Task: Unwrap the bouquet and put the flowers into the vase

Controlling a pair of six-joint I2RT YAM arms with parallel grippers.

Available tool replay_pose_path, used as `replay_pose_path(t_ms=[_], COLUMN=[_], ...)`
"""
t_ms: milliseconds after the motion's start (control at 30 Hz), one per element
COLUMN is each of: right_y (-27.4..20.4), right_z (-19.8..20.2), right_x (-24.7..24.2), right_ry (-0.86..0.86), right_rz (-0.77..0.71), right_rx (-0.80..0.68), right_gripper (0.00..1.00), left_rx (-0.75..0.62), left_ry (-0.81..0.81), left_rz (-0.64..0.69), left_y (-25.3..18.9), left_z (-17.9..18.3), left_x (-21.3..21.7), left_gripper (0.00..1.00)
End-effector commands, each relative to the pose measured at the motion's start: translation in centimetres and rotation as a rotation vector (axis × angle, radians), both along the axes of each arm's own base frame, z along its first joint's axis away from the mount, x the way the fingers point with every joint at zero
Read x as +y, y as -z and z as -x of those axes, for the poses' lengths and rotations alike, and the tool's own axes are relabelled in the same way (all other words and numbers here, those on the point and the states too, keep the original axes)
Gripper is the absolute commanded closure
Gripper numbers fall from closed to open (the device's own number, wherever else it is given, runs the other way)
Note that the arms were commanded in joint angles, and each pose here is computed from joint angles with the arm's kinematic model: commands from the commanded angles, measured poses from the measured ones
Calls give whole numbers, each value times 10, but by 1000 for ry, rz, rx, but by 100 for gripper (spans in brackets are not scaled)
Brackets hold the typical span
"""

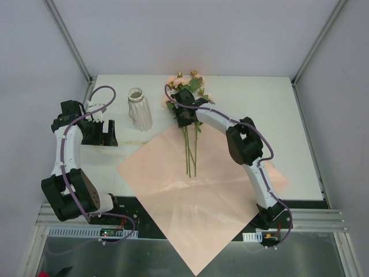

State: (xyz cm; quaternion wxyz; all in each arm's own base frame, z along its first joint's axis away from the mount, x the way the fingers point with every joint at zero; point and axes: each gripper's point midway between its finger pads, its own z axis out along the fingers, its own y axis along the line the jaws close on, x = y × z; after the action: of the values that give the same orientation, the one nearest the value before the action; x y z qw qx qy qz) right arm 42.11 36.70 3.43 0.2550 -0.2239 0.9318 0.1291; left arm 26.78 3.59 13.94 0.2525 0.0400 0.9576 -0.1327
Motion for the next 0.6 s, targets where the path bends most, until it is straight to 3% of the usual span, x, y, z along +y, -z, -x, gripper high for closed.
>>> replay_pose_path(t_ms=[0,67,200,433,567], right_y=[-17,-31,-64,-179,-249], right_z=[-2,-2,1,21,37], right_x=[8,6,2,12,27], right_ry=[7,17,36,62,-8], right_rz=[-52,-66,-133,-441,-646], right_rx=[-13,-39,-95,-213,-271], right_gripper=[93,99,99,99,99], left_rx=[-31,-36,-40,-64,-71], left_ry=[-2,0,1,2,5], left_rz=[16,10,8,11,11], left_y=[-7,-8,-9,-16,-18], left_z=[4,5,4,3,4], left_x=[-3,-3,-2,-2,-3], left_gripper=[1,1,1,1,1])
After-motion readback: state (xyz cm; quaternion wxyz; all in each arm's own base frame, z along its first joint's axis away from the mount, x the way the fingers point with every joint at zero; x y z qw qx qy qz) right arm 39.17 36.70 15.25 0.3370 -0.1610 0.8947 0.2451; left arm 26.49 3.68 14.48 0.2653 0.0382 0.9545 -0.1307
